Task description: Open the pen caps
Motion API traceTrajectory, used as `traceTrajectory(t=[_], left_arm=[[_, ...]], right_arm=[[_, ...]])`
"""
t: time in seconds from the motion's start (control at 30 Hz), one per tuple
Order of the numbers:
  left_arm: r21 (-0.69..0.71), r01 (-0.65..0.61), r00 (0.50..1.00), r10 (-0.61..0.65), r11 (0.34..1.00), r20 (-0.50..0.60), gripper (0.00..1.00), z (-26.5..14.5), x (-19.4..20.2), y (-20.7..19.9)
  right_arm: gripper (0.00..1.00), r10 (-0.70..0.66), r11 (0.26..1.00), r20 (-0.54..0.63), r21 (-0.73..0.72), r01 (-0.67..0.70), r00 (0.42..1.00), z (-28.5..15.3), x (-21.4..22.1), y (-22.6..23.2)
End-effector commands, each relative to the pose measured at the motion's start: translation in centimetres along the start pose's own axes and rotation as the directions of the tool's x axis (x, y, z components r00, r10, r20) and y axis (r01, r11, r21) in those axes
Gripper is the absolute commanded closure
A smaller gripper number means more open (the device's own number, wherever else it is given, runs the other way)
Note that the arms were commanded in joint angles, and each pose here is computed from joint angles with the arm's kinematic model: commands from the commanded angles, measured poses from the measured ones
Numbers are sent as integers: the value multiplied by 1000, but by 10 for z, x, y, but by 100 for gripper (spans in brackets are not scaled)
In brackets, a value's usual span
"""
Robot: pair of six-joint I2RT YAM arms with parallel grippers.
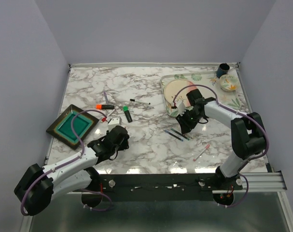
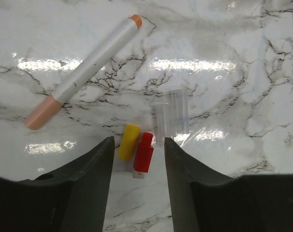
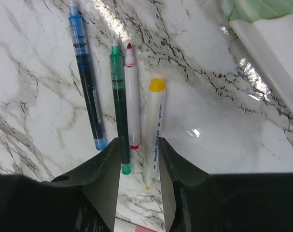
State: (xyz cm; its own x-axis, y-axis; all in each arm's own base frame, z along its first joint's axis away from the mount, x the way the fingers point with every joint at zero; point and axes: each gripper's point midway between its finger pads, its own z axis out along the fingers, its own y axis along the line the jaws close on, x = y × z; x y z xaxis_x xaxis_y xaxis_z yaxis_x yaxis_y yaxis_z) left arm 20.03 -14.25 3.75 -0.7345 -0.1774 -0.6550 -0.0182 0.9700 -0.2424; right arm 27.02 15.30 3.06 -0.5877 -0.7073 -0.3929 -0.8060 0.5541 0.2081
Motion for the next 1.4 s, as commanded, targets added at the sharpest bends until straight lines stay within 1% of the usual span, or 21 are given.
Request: traceTrajectory(t=[0.0,0.1,0.17,0.2,0.23,0.27,0.3,0.33,0.37,0.4,0.43,0.5,0.53,0.63,0.7,0.87,0.93,1.07,1.2,1.3,1.37], left_arm=[[76,15,999,-18,997,35,38,-15,-22,-19],[128,28,997,-36,991,66,28,-28,-34,-27],[162,28,996,-41,986,80,21,-35,-39,-32],[200,33,994,-53,979,98,18,-43,-44,-37],[218,34,992,-60,975,110,16,-47,-47,-39],[239,33,991,-63,970,120,11,-50,-50,-42],[274,34,987,-76,961,143,10,-57,-55,-45],[289,33,985,-80,957,151,8,-60,-55,-46],[304,37,983,-90,952,161,4,-63,-57,-47],[329,42,978,-106,943,179,3,-68,-60,-49],[338,43,977,-111,940,184,2,-70,-60,-49],[356,49,972,-127,933,199,1,-75,-63,-49],[358,51,972,-129,932,197,1,-75,-61,-48],[362,56,970,-137,930,203,1,-77,-62,-46],[364,58,968,-142,930,208,1,-79,-62,-45],[371,61,967,-147,927,207,1,-79,-62,-46],[372,61,968,-145,926,204,1,-78,-61,-47],[377,65,970,-148,924,195,1,-77,-60,-49],[408,75,969,-163,910,184,1,-78,-60,-55],[457,81,970,-175,886,167,1,-80,-57,-64],[486,89,973,-181,870,146,1,-80,-53,-69]], right_arm=[[56,-112,993,118,51,107,987,-38,-25,10],[55,-216,976,201,42,212,956,-58,-29,29],[55,-335,937,256,-13,350,907,-65,-25,52],[55,-404,906,300,0,423,864,-77,-25,63],[54,-512,843,315,4,538,799,-74,-12,72],[53,-562,796,345,-22,605,752,-76,-1,88],[52,-641,733,375,40,679,670,-88,1,97],[48,-746,622,365,83,778,557,-87,9,100],[46,-775,586,325,47,809,542,-78,34,103],[45,-813,539,294,54,840,503,-77,44,103],[43,-871,450,256,74,890,419,-77,51,100],[43,-888,433,167,-11,902,428,-70,80,93],[43,-901,405,143,-61,913,409,-65,91,91],[43,-897,425,57,-162,891,438,-61,117,83],[43,-900,425,21,-188,886,436,-57,127,78],[43,-905,421,-34,-210,882,424,-46,138,70],[44,-898,435,-50,-232,870,436,-38,147,70],[46,-900,436,-78,-184,881,429,-25,141,58],[49,-898,441,-84,-191,877,433,-16,138,54],[53,-895,446,-89,-200,873,437,-11,140,53],[63,-892,452,-100,-198,870,441,-9,140,51]])
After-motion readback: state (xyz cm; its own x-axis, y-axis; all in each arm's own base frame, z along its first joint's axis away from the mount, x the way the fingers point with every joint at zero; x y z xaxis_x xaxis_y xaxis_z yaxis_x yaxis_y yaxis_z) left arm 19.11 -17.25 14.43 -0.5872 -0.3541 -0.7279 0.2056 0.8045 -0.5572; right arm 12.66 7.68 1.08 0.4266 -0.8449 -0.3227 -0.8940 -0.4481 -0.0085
